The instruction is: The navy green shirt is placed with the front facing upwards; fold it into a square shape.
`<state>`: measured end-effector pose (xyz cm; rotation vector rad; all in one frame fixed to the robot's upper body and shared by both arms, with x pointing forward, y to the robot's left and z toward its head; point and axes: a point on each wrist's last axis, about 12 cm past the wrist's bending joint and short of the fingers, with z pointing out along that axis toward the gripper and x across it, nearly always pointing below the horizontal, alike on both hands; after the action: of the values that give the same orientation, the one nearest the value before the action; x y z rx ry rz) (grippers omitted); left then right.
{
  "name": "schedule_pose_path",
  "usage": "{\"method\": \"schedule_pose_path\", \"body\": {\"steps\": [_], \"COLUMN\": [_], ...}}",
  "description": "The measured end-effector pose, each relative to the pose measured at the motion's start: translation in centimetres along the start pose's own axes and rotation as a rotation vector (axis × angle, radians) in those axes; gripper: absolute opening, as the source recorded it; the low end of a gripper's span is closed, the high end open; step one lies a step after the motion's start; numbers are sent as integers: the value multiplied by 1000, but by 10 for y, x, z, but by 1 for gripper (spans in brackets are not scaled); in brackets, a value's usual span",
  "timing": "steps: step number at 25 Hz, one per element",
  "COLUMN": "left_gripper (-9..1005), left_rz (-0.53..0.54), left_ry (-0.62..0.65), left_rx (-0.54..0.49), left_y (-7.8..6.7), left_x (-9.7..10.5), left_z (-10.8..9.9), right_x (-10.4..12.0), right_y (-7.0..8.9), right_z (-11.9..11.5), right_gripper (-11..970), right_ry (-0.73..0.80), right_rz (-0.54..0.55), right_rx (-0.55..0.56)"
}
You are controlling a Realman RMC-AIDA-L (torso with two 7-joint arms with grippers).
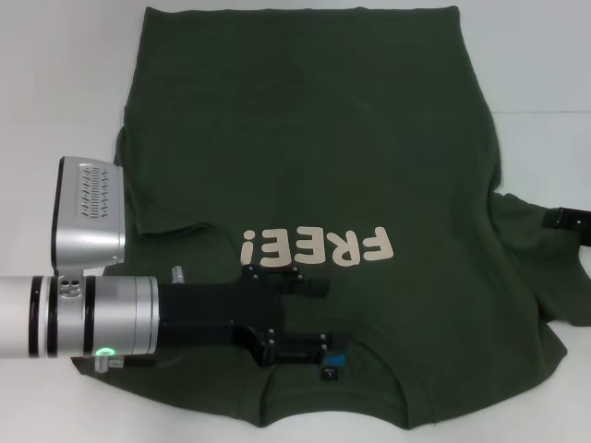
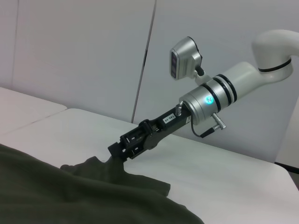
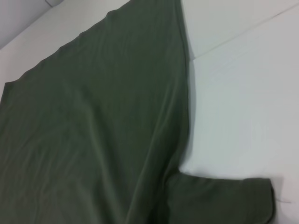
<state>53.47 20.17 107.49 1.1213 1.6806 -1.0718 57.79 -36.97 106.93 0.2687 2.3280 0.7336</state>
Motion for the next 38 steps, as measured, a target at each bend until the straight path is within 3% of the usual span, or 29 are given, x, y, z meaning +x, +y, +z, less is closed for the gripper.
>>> {"method": "schedule_pose_path", "body": {"steps": [10,15,18,23,38], "left_gripper": [734,734,734,735,733], "left_rz": [-3,-7,-8,-7,-10], "left_ry": [-13,-22,-24,-24,-25], "left_rx": [-9,-15,-18,-19,-17], "left_y": [0,1,1,1,1], "left_x": [0,0,-1,-1,-1], "left_z": [-2,-4,-5,-6,-6], "right_x": [2,3,2,-1,-41], "right_y": [2,-1,-2,-4,-9], "right_z": [2,0,-2,-5,-27], "right_gripper": [727,495,244,17,3], "right_ry": [5,0,0,3,-22], "right_rz": [19,68,83,88,65], "right_rx": [-9,-7,-5,-1,44]}}
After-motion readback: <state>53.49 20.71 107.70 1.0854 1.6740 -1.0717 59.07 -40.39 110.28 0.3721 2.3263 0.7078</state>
